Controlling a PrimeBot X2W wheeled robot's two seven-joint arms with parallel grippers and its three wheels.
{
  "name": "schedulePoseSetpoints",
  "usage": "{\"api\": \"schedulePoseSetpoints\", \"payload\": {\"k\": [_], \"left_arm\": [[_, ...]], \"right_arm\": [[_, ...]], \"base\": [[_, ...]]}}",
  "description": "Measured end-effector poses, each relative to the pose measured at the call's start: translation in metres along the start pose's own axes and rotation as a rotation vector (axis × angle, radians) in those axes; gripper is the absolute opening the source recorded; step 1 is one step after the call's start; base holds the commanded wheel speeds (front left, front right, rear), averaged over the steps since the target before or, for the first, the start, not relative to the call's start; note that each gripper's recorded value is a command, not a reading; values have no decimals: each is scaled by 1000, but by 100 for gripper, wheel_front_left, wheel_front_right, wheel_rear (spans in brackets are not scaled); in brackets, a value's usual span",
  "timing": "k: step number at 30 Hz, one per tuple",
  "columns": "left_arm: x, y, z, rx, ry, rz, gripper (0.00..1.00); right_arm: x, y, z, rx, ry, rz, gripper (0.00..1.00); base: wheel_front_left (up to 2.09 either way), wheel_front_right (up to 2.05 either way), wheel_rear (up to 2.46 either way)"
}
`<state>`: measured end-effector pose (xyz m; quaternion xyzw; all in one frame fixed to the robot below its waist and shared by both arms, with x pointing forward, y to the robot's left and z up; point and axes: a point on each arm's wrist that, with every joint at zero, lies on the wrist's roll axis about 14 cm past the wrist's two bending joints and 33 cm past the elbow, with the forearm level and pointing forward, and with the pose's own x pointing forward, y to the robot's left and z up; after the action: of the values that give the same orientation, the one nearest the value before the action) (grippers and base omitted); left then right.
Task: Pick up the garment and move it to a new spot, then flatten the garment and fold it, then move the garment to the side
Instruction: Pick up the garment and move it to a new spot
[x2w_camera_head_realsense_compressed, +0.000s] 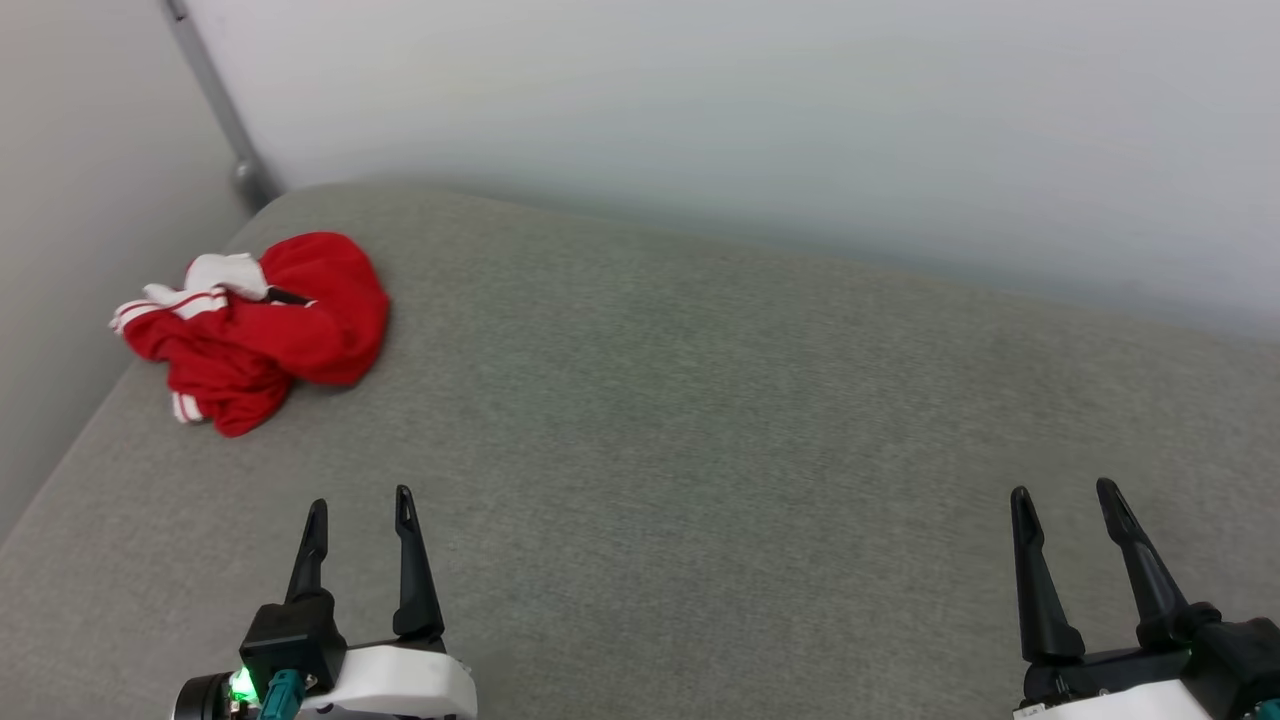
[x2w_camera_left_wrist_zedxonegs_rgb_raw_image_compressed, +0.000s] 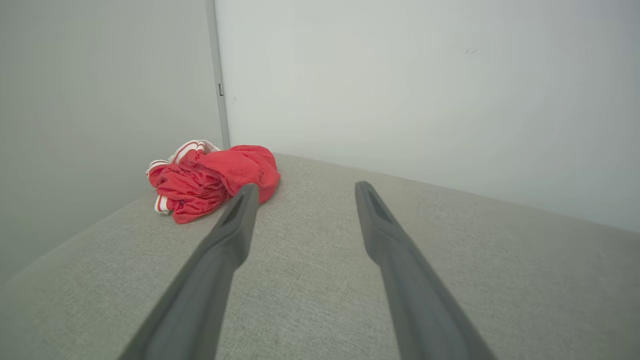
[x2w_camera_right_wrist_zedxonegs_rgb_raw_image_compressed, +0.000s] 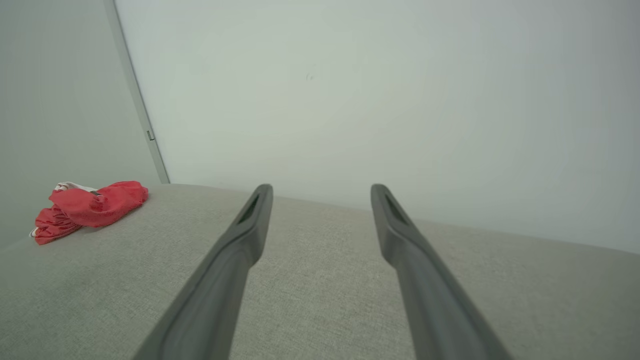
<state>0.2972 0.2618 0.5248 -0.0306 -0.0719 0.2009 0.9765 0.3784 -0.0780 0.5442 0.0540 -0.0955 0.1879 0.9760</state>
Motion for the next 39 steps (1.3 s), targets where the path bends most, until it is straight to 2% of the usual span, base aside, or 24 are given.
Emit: {"api": "schedulePoseSetpoints", "payload": {"k": [18,32,39], "left_arm": [[-29,69,8,16,-6,233,100],[-28,74,5,17,9,257,100],[5,75,17,40,-33,217,100]], "right_arm": [[36,62,-18,27,24,204,100],[37,64,-25,20,39,214,100],[42,58,-30,12,43,201,100]], "base": [[0,0,0],[0,0,0],[0,0,0]]}}
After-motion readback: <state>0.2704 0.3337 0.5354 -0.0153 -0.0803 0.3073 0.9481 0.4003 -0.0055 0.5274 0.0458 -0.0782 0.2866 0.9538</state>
